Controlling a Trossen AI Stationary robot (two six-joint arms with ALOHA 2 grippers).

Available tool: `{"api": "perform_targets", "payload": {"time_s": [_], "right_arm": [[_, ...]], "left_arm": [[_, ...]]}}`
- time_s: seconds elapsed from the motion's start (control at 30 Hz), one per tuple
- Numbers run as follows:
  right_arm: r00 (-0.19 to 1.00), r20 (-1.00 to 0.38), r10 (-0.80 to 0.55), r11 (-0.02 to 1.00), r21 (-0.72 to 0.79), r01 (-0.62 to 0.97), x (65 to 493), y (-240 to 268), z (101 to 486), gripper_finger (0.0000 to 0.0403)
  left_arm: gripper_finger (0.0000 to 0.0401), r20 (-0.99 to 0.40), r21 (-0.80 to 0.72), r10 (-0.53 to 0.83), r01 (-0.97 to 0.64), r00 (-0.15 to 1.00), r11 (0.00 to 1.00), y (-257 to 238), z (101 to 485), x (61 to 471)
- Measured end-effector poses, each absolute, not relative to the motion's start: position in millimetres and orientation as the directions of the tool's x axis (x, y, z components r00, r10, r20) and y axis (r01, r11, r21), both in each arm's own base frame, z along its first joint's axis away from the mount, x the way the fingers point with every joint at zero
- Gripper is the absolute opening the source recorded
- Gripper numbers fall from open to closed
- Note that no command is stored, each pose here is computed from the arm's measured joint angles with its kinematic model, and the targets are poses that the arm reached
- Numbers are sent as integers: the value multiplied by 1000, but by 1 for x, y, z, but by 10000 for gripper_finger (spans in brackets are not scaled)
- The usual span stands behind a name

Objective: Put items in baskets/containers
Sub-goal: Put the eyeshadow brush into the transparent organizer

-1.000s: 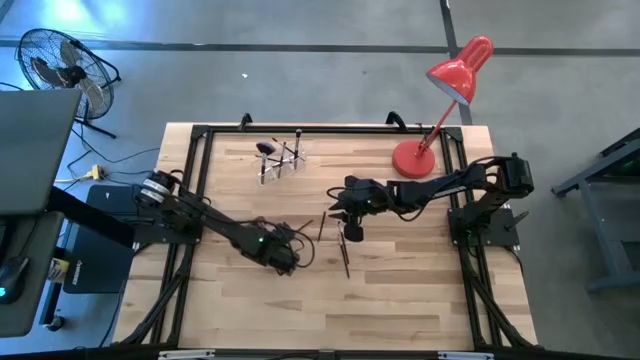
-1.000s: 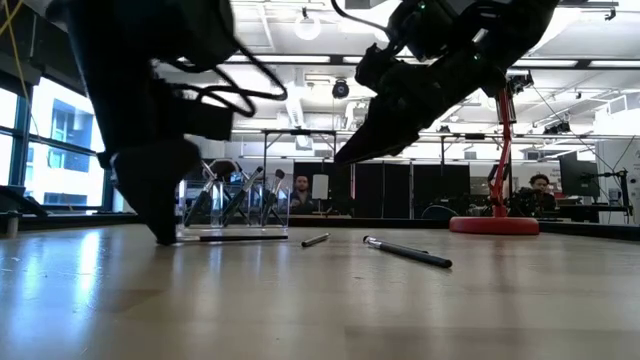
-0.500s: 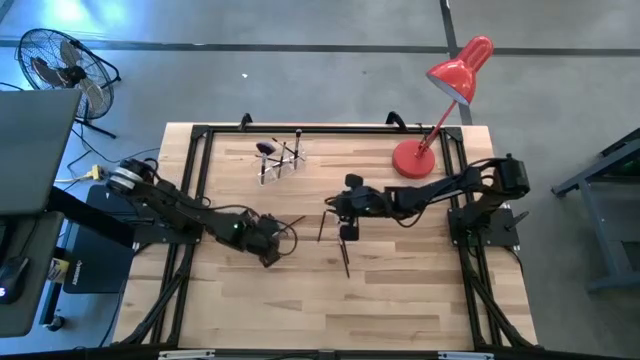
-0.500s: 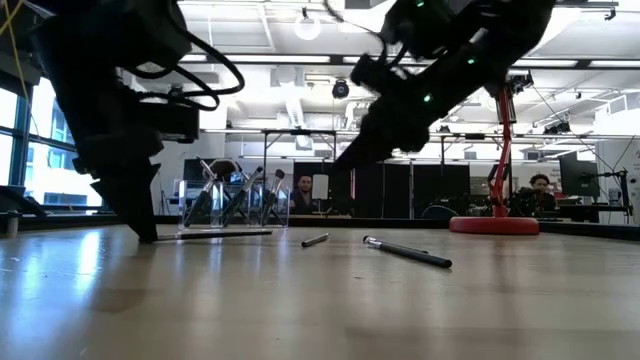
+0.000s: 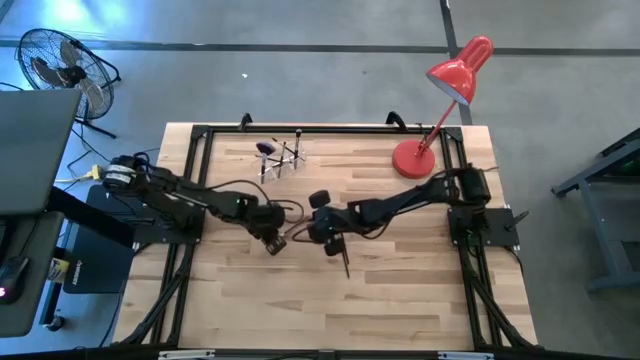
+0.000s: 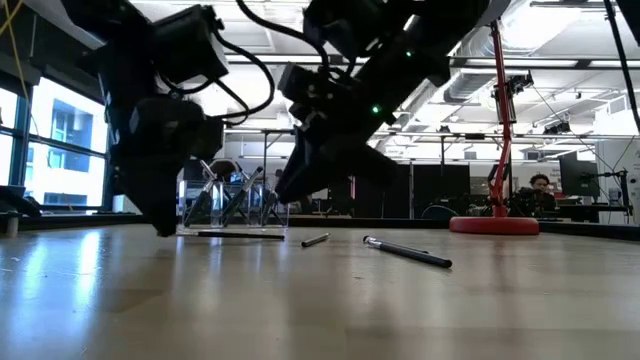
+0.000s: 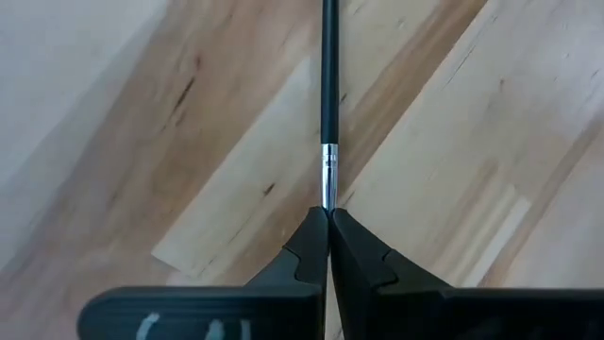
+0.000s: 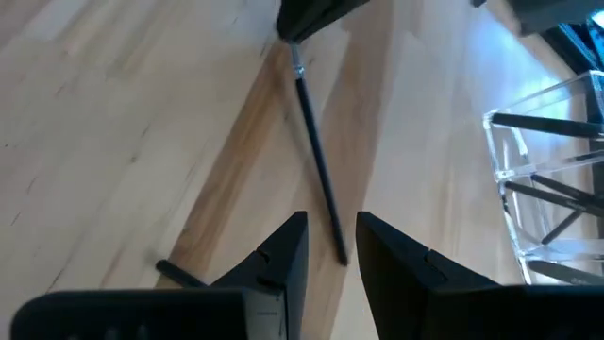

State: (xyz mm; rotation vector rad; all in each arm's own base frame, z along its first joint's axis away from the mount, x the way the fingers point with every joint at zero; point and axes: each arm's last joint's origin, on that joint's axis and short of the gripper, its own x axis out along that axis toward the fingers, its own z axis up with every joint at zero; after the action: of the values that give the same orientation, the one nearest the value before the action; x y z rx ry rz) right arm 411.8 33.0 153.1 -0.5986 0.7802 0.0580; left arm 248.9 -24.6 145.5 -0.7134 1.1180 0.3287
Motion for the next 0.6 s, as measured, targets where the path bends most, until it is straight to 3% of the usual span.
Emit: {"api": "perform_targets", "payload": {"time_s": [0.4,0.6], "right_arm": [[721,-666,-189,803,-528,-277,408,44,149,87],[715,-666,-211,776,-559,-292,408,43,148,90]], "left_arm": [[0,-782,-593,-242,-565,574,574,-1,156,265],[0,-756,-632,-263,-565,599,530,-1,158,268]]}}
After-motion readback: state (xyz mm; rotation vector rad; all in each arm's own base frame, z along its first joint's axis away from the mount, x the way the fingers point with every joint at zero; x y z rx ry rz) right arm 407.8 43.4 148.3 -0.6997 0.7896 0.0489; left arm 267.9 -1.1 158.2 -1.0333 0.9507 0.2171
